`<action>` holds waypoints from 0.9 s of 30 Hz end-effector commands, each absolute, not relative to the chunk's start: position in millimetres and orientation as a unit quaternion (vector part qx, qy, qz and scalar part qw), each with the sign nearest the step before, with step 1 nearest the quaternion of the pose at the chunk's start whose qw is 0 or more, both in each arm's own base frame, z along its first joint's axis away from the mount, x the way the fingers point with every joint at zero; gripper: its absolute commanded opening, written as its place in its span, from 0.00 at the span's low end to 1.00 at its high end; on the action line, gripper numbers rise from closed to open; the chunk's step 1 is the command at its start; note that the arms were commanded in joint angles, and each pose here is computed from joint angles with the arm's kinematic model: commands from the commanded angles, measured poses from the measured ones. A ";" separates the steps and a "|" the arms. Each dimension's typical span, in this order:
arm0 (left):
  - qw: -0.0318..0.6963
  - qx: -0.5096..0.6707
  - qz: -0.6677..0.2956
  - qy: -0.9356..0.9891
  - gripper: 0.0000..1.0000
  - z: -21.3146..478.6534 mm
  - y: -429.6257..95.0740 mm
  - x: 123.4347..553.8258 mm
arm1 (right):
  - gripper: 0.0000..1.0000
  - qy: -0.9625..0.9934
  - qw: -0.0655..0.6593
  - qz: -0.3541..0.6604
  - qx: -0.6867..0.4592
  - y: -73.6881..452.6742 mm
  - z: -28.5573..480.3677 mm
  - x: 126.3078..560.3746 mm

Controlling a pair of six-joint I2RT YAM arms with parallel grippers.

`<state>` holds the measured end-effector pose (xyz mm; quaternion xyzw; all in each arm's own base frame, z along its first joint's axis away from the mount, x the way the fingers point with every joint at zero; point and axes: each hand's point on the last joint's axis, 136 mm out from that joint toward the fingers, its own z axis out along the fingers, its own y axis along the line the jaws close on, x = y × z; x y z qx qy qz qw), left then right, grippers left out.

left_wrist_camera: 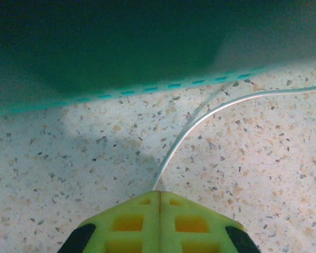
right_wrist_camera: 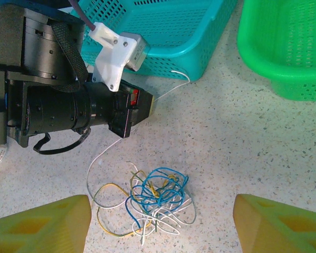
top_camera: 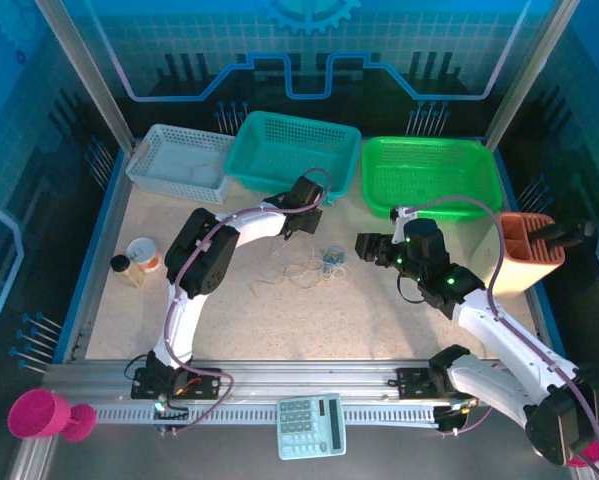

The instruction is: Untangle the cables

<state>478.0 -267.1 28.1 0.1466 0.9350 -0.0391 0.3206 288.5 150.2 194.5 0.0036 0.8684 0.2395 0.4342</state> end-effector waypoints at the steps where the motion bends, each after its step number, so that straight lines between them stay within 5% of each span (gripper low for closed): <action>1: 0.264 0.159 -0.023 0.951 0.00 -0.1 -253.0 452.4 | 0.73 0.861 0.445 0.244 0.005 148.4 207.2 290.3; 9: 0.272 0.147 -0.059 0.949 0.00 27.2 -252.5 434.1 | 0.73 0.864 0.434 0.256 -0.005 159.7 202.6 299.0; 16: 0.281 0.135 -0.098 0.945 0.39 58.1 -250.0 414.3 | 0.72 0.864 0.427 0.266 -0.012 167.8 198.9 303.5; 27: 0.268 0.136 -0.088 0.950 0.49 51.7 -238.8 400.1 | 0.72 0.863 0.427 0.270 -0.013 172.4 199.0 306.5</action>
